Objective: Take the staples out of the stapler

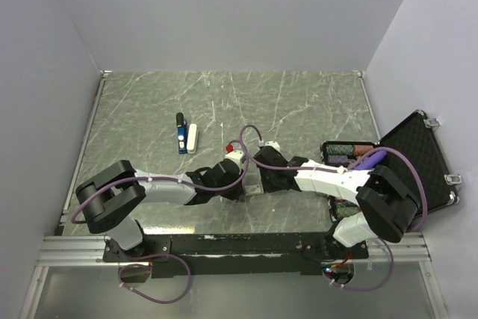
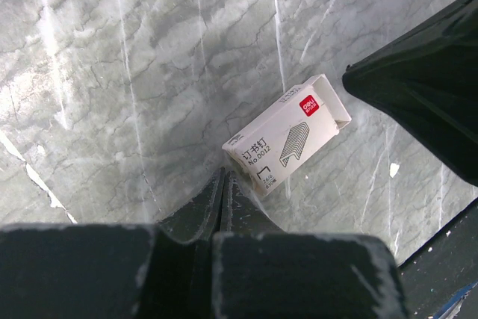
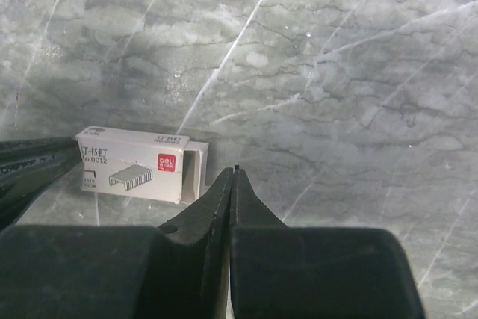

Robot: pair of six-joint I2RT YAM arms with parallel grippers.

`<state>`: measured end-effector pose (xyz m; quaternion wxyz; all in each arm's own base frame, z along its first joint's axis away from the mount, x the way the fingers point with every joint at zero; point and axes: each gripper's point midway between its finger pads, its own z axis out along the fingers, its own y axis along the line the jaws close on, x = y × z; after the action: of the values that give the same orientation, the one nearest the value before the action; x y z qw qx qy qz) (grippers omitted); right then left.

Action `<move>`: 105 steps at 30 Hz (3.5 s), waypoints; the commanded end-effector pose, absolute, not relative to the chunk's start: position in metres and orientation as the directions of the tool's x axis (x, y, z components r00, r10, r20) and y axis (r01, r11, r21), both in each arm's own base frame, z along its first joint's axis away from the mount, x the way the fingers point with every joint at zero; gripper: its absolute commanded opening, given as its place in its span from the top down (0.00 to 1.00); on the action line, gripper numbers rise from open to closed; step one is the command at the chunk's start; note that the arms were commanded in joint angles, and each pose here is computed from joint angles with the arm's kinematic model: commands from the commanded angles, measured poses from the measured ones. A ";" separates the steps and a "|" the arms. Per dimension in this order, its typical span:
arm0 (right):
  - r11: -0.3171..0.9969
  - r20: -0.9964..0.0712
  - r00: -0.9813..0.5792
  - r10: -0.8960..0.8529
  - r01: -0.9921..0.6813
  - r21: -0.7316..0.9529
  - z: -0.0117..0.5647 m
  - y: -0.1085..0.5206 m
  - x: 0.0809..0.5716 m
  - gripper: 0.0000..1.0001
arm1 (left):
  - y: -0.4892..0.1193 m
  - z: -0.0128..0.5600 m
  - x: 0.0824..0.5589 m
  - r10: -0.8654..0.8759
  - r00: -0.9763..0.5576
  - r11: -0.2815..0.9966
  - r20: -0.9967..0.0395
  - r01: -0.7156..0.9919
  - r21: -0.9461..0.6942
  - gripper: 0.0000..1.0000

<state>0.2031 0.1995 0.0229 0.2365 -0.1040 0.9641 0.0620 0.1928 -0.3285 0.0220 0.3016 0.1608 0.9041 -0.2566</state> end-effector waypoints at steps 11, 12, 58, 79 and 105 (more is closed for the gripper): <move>0.964 -0.474 -0.868 -0.148 -0.235 0.128 0.022 0.216 0.209 1.00 | -0.307 -0.009 0.184 0.202 -0.803 0.874 -0.560 0.406 -0.267 0.99; 0.963 -0.472 -0.869 -0.149 -0.236 0.129 0.022 0.216 0.208 1.00 | -0.306 -0.010 0.185 0.202 -0.804 0.877 -0.559 0.402 -0.263 0.99; 0.972 -0.542 -0.833 -0.112 -0.206 0.115 0.046 0.214 0.219 0.67 | -0.291 0.008 0.189 0.176 -0.792 0.909 -0.585 0.358 -0.211 0.76; 0.966 -0.818 -0.573 -0.044 -0.233 0.112 0.157 0.188 0.250 0.04 | -0.259 0.141 0.218 -0.014 -0.594 0.924 -0.804 0.300 -0.238 0.25; 0.993 -0.896 -0.438 0.074 -0.052 0.107 0.249 0.151 0.262 0.00 | -0.240 0.263 0.239 -0.078 -0.380 0.931 -0.922 0.303 -0.203 0.01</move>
<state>0.2560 0.1625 0.2341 0.5172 -0.0317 0.8515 0.0807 0.2355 -0.2451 0.2342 0.5265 0.0710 0.8286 -0.1769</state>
